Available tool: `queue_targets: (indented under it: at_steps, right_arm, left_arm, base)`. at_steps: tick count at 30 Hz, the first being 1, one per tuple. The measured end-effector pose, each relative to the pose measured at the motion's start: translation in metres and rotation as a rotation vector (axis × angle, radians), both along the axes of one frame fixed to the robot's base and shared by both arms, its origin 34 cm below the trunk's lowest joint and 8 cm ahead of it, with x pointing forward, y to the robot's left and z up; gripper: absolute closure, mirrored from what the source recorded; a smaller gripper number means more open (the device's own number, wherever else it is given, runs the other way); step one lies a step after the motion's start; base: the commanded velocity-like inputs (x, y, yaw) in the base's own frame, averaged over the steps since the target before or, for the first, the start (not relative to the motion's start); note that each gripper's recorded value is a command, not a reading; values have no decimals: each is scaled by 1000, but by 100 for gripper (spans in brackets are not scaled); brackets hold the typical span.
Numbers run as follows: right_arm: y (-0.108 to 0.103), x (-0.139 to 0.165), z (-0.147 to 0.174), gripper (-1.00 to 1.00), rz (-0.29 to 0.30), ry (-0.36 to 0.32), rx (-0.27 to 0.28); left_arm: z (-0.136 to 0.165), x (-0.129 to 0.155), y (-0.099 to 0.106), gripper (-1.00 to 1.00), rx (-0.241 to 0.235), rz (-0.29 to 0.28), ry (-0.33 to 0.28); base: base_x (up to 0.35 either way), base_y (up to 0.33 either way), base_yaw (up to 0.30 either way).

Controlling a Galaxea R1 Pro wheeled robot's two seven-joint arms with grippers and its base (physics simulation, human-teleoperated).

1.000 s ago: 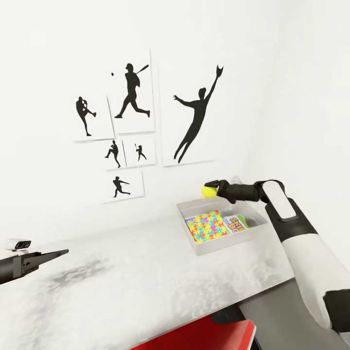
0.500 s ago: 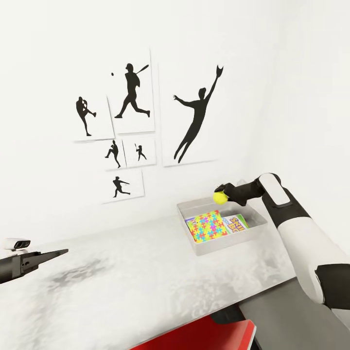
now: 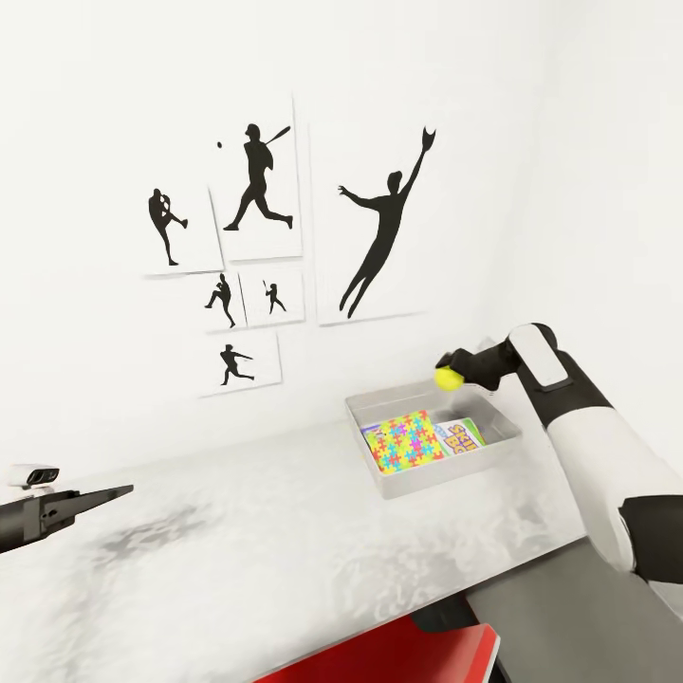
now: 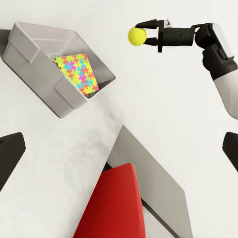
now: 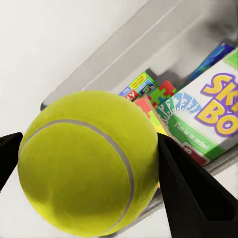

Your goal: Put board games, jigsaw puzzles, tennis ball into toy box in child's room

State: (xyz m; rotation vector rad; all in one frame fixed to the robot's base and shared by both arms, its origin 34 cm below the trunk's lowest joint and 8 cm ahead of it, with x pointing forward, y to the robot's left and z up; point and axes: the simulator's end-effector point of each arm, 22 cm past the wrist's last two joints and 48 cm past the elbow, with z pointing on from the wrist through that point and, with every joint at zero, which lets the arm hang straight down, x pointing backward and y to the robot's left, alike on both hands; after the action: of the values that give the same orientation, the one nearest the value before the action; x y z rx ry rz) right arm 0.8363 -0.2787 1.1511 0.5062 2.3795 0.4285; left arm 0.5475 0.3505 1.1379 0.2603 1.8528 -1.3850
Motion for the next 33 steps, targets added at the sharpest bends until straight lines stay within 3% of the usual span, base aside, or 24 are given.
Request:
queue_targets:
  at_steps: [6,16,33]
  right_arm:
    - [-10,-1,-12,100,-24,49,-12]
    - [-32,0,-28,100,-60,77,-113]
    - [-32,6,-48,100,-70,89,-131]
  left_arm:
    - [0,0,0,-100,0,0,0]
    - [-3,1,0,-100,-1,-1,7]
    - [-4,2,-11,-100,2,-28,30]
  base:
    - [0,0,0]
    - [0,0,0]
    - [0,0,0]
